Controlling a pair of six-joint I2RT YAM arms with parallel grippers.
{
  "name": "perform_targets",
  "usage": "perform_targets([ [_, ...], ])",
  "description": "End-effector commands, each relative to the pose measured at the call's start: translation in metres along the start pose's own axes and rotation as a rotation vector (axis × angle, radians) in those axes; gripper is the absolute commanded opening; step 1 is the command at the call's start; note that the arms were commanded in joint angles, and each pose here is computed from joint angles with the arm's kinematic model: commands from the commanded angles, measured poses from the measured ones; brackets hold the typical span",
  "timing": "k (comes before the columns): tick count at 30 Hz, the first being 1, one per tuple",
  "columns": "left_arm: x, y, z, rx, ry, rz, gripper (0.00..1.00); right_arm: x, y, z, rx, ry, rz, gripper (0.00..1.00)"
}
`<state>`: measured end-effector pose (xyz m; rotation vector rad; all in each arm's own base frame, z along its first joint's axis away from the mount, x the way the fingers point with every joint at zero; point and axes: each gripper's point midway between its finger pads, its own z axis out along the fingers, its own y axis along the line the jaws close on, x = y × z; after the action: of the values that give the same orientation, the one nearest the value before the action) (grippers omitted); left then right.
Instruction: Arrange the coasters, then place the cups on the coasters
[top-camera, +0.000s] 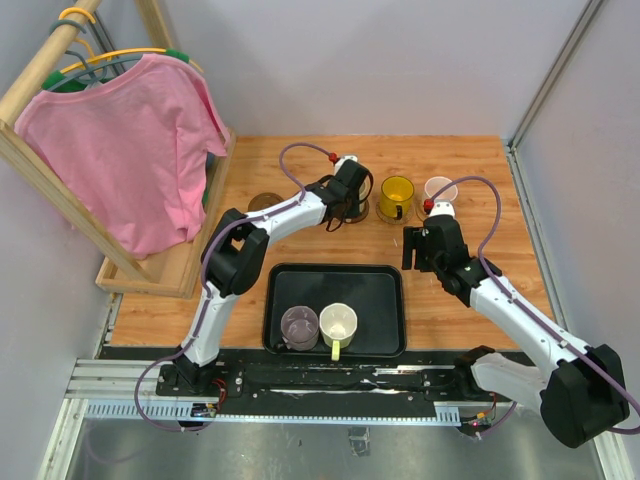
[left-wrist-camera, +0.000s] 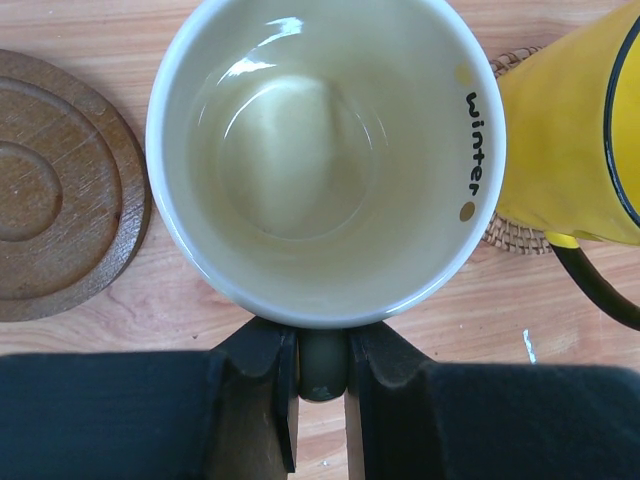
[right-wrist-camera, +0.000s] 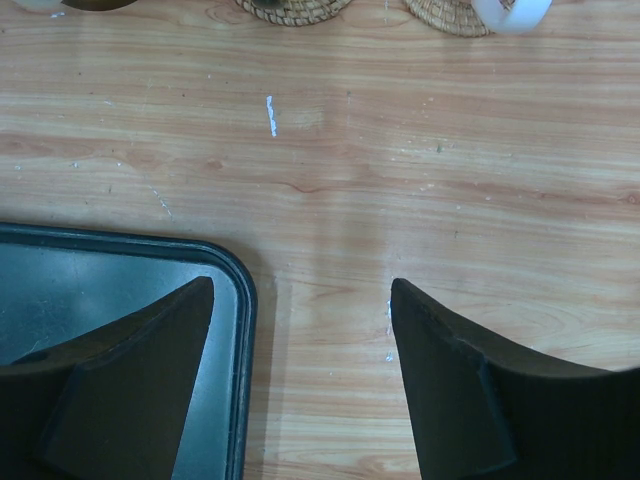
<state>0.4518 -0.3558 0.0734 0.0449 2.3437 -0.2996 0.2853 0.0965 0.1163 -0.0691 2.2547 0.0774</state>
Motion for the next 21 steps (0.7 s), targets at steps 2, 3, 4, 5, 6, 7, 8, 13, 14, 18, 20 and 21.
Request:
perform_targets([
  [2, -0.035, -0.024, -0.009, 0.070, -0.105, -0.037, 0.00, 0.003, 0.005, 0.001, -0.017, 0.000, 0.010, 0.73],
  [3, -0.035, -0.024, -0.009, 0.068, -0.105, -0.036, 0.01, 0.002, 0.005, 0.001, -0.021, 0.000, 0.010, 0.73],
  [4, -0.034, -0.023, -0.009, 0.069, -0.104, -0.035, 0.03, 0.002, 0.006, 0.001, -0.024, 0.000, 0.011, 0.73],
  [5, -0.033, -0.023, -0.010, 0.069, -0.102, -0.033, 0.06, 0.002, 0.007, 0.001, -0.026, -0.001, 0.012, 0.73],
  [6, -0.032, -0.023, -0.010, 0.071, -0.099, -0.030, 0.09, 0.002, 0.007, 0.001, -0.030, 0.001, 0.012, 0.73],
  [7, -0.032, -0.024, -0.010, 0.073, -0.095, -0.029, 0.13, 0.003, 0.008, 0.001, -0.032, 0.001, 0.012, 0.73],
  [8, -0.031, -0.023, -0.011, 0.074, -0.092, -0.027, 0.19, 0.002, 0.008, 0.001, -0.034, 0.000, 0.012, 0.73],
  [13, -0.029, -0.019, -0.015, 0.065, -0.087, -0.018, 0.43, 0.002, 0.008, 0.000, -0.035, -0.002, 0.013, 0.73],
  [14, -0.029, -0.018, -0.016, 0.063, -0.089, -0.018, 0.46, 0.002, 0.008, 0.000, -0.037, -0.004, 0.015, 0.73],
  [18, -0.030, -0.014, -0.021, 0.053, -0.094, -0.015, 0.58, 0.002, 0.009, -0.001, -0.042, -0.006, 0.020, 0.73],
  [20, -0.030, -0.013, -0.024, 0.051, -0.095, -0.013, 0.62, 0.001, 0.010, -0.001, -0.048, -0.006, 0.023, 0.73],
  [21, -0.030, -0.012, -0.025, 0.049, -0.097, -0.011, 0.63, 0.001, 0.011, -0.001, -0.050, -0.006, 0.025, 0.73],
])
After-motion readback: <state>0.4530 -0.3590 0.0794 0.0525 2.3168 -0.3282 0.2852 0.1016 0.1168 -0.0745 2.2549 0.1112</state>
